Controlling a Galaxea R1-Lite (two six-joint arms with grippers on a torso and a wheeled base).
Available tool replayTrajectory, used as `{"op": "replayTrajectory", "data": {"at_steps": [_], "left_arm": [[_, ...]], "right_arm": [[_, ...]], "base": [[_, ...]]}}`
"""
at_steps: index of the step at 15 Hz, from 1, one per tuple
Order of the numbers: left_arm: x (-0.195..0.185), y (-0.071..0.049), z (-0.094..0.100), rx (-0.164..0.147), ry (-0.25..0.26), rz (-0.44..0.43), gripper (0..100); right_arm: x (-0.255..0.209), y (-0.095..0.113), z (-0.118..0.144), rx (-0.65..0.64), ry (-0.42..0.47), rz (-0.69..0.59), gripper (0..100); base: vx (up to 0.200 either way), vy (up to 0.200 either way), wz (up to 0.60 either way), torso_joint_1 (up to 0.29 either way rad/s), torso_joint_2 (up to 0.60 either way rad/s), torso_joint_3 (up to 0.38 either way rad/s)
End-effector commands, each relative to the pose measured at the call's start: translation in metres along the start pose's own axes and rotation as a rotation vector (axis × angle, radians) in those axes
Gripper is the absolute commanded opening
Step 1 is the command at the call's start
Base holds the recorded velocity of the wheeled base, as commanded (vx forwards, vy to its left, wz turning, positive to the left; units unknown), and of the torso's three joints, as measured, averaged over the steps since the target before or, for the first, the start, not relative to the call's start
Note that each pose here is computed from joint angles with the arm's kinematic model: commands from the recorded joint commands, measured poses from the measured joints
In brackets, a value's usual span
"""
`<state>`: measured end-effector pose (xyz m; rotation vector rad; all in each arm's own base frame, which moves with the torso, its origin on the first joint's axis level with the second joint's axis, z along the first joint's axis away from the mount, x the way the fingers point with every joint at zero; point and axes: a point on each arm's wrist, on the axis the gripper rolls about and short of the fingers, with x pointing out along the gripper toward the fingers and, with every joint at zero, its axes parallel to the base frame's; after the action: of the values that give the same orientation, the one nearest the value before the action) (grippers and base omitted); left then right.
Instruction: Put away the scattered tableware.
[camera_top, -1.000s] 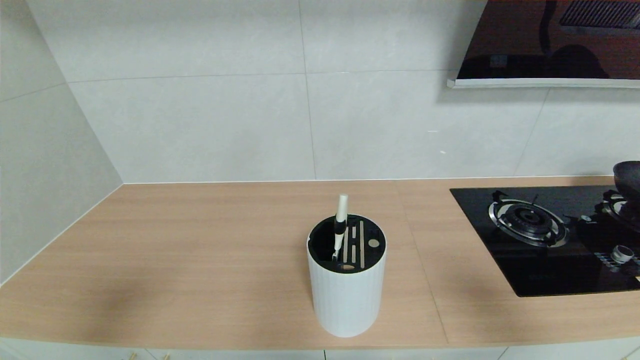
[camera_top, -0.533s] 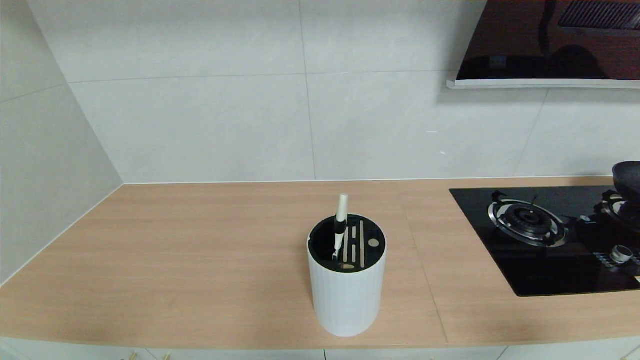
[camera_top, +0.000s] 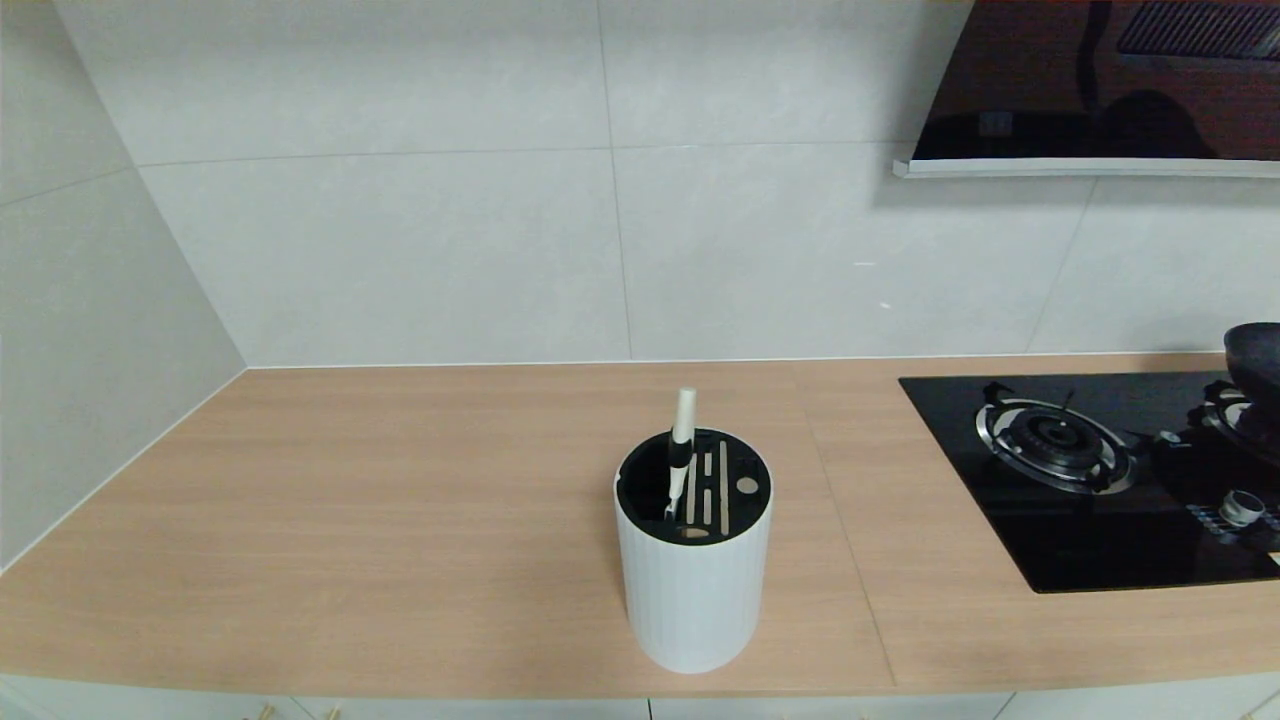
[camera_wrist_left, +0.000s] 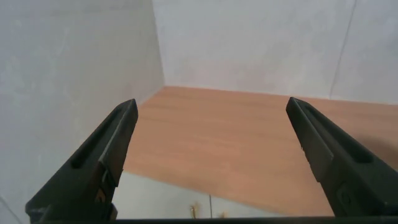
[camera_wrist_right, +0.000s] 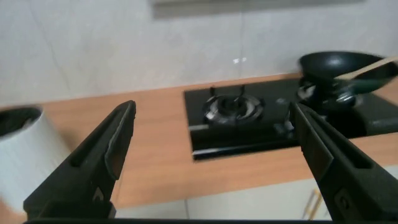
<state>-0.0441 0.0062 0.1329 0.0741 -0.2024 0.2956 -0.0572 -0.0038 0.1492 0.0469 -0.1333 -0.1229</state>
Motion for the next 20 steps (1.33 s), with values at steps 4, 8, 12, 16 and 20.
{"op": "replayTrajectory", "data": {"at_steps": [4, 8, 12, 16, 20], "left_arm": [[0.005, -0.009, -0.03, 0.017, 0.067, -0.168, 100], [0.008, -0.013, -0.055, 0.024, 0.145, -0.227, 100], [0.006, -0.015, -0.06, 0.003, 0.192, -0.308, 100], [0.006, -0.015, -0.059, -0.052, 0.199, -0.301, 100], [0.006, -0.015, -0.059, -0.073, 0.202, -0.299, 100]], "right_arm": [[0.018, 0.004, -0.054, 0.003, 0.091, 0.114, 100], [0.023, 0.005, -0.073, -0.028, 0.118, 0.198, 100], [0.023, 0.006, -0.073, -0.029, 0.12, 0.201, 100], [0.023, 0.006, -0.073, 0.02, 0.126, 0.195, 100], [0.023, 0.006, -0.073, -0.014, 0.122, 0.223, 100]], "base": [[0.0, 0.0, 0.0, 0.0, 0.0, 0.0], [0.0, 0.0, 0.0, 0.0, 0.0, 0.0], [0.0, 0.0, 0.0, 0.0, 0.0, 0.0], [0.0, 0.0, 0.0, 0.0, 0.0, 0.0], [0.0, 0.0, 0.0, 0.0, 0.0, 0.0]]}}
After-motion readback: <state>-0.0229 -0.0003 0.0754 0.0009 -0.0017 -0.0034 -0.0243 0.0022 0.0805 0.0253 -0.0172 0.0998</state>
